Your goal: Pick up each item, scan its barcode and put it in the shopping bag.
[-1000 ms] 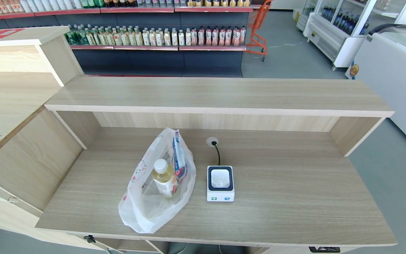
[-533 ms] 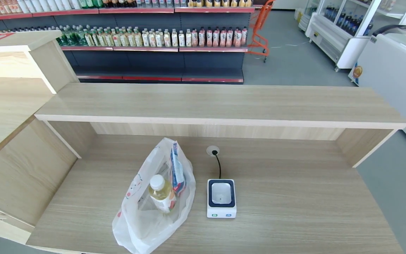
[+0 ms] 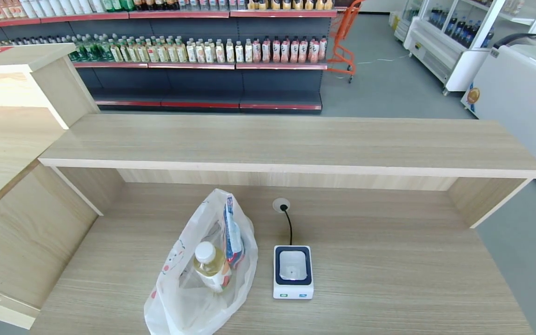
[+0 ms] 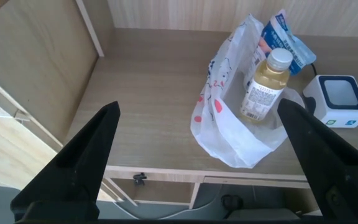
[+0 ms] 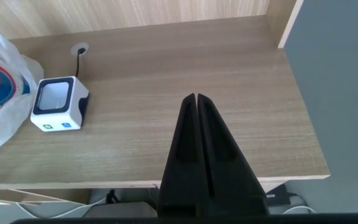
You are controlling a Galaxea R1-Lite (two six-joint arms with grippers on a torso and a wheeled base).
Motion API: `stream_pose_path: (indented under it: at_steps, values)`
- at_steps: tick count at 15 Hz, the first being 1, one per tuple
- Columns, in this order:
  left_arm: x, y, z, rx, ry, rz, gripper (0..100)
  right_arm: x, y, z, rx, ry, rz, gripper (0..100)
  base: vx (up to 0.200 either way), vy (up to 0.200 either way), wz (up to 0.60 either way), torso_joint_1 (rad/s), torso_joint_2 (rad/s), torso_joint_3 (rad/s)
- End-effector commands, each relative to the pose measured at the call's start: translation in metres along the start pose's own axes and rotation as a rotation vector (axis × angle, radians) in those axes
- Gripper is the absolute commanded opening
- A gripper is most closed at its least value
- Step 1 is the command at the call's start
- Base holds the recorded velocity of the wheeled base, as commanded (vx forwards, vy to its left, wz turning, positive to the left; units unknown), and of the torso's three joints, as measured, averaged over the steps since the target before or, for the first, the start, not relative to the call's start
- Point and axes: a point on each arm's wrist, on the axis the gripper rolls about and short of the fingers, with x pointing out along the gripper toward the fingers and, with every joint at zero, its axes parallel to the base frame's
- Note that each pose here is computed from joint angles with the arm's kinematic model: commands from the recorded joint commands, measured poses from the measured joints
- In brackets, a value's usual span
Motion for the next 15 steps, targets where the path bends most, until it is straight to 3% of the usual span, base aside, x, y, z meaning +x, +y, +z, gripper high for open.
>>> stream_pose_path:
  at_steps: [1, 15]
  values:
    - [0.0000, 0.0000, 0.0000, 0.000, -0.001, 0.000, 100, 0.0002, 0.0000, 0.0000, 0.000, 0.002, 0.000, 0, 0.000, 0.000, 0.00, 0.000, 0.00, 0.000]
    - [0.0000, 0.0000, 0.0000, 0.000, -0.001, 0.000, 100, 0.0002, 0.0000, 0.0000, -0.002, 0.002, 0.000, 0, 0.000, 0.000, 0.00, 0.000, 0.00, 0.000]
